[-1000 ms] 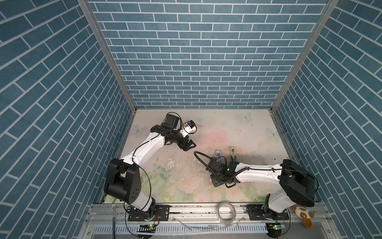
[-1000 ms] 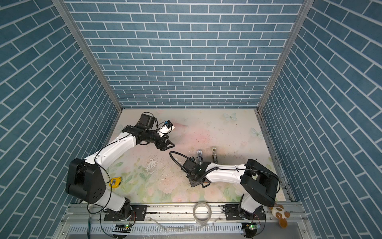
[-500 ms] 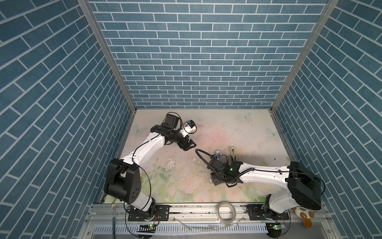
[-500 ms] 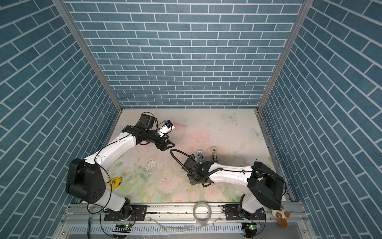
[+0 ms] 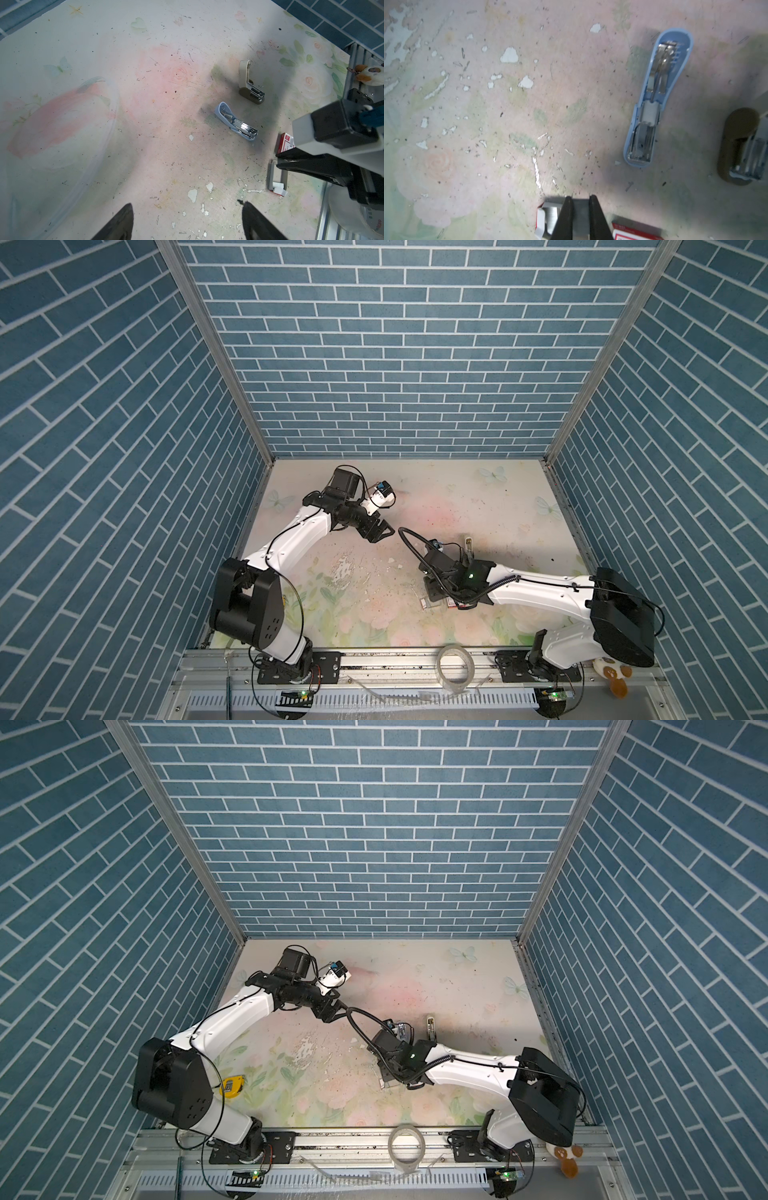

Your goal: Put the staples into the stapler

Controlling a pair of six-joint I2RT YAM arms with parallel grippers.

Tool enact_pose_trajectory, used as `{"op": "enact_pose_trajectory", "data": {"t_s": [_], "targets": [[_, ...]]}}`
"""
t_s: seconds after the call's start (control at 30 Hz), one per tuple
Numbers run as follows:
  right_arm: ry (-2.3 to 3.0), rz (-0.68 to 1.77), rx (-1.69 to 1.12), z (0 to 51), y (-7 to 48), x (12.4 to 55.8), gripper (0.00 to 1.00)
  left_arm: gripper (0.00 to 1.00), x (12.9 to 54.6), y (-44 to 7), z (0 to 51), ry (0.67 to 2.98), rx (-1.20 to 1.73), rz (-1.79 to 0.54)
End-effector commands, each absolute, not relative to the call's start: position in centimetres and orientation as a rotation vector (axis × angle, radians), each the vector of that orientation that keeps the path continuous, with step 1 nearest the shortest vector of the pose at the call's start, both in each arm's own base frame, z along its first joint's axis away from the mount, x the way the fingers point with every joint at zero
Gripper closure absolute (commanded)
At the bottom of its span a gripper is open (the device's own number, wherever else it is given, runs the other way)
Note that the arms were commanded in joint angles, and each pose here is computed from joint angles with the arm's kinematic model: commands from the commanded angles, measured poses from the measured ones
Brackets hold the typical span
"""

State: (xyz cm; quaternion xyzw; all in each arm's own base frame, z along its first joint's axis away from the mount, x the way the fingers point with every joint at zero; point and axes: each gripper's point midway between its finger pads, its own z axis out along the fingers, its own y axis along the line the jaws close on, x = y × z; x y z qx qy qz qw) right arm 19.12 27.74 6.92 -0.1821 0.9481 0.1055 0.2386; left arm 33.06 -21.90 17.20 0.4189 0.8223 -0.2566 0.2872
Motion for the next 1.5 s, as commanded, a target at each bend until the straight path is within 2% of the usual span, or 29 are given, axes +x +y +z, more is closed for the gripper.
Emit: {"op": "enact_pose_trajectory", "data": {"t_s": [0.0, 0.4, 1.47], "targets": [[2.518, 0.294, -0.422, 8.9, 27.5, 21.5, 0.90, 0.17, 32.6, -22.1, 18.3, 2.168, 1.120, -0.692], [2.404, 0.283, -0.279, 9.3, 25.8, 25.2, 0.90, 0.17, 32.2, -22.1, 19.6, 2.127, 1.113, -0.698], [2.385, 0.292, -0.200, 6.4, 24.3, 26.2, 0.89, 0.17, 32.0, -22.4, 18.9, 2.145, 1.103, -0.746]]}}
